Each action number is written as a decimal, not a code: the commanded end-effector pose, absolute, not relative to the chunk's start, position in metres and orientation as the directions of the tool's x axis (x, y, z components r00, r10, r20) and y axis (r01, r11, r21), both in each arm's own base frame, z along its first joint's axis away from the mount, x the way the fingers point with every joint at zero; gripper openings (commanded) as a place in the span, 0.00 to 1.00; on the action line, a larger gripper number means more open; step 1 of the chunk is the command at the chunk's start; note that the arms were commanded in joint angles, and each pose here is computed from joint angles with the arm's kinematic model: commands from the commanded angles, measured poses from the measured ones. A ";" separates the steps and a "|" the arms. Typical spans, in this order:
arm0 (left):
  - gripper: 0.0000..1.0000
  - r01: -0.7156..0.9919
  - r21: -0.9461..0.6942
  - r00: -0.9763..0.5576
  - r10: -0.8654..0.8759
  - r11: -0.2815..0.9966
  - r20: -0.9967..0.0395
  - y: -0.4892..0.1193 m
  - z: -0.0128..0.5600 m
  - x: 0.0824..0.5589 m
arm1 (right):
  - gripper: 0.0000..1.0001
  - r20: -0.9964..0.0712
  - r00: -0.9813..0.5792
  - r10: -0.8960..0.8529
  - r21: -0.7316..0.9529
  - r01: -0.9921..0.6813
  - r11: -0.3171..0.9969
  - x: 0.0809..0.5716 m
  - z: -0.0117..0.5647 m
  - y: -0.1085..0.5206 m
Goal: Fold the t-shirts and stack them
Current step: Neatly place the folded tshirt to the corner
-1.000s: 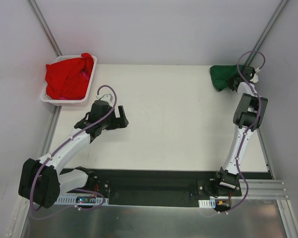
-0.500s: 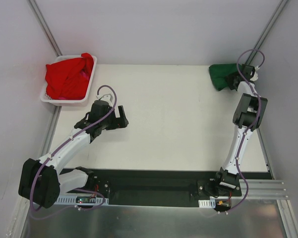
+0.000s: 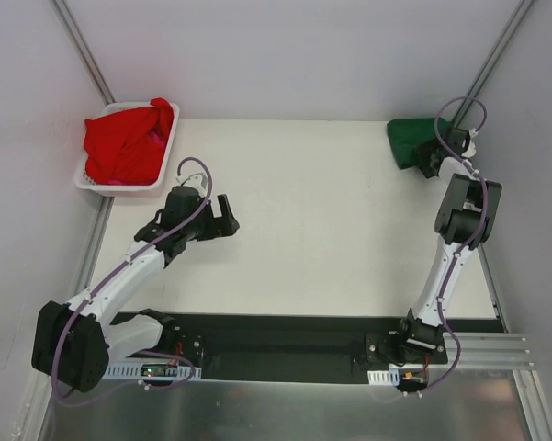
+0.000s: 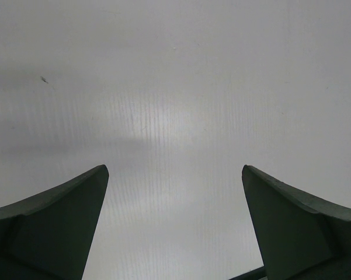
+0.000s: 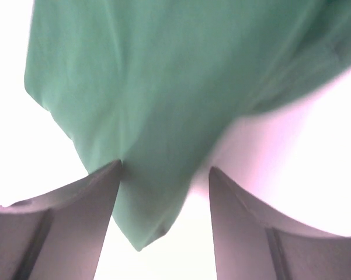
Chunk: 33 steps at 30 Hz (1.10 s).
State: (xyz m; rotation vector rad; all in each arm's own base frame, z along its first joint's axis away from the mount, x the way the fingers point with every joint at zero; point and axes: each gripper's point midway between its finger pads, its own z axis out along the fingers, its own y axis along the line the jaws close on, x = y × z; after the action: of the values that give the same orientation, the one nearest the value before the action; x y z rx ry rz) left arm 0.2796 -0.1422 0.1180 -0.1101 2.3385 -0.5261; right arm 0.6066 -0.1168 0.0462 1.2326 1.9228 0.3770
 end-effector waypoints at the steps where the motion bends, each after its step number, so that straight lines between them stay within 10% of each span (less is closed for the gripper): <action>1: 0.99 0.086 -0.448 -0.710 -0.261 0.890 -0.655 -0.143 0.133 0.276 | 0.65 -0.521 -0.170 0.837 0.644 0.565 0.516 0.594 0.100 -0.108; 33: 1.00 0.255 -0.482 -0.706 -0.178 0.838 -0.685 -0.163 0.125 0.258 | 0.70 -0.896 -0.264 0.357 0.277 0.297 0.914 0.388 0.272 -0.050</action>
State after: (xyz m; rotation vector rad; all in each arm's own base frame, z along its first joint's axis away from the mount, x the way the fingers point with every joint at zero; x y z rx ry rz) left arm 0.2516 -0.1590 0.1206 0.0148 2.2863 -0.7078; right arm 0.4082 -0.0517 0.2829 0.5319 1.7924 0.1219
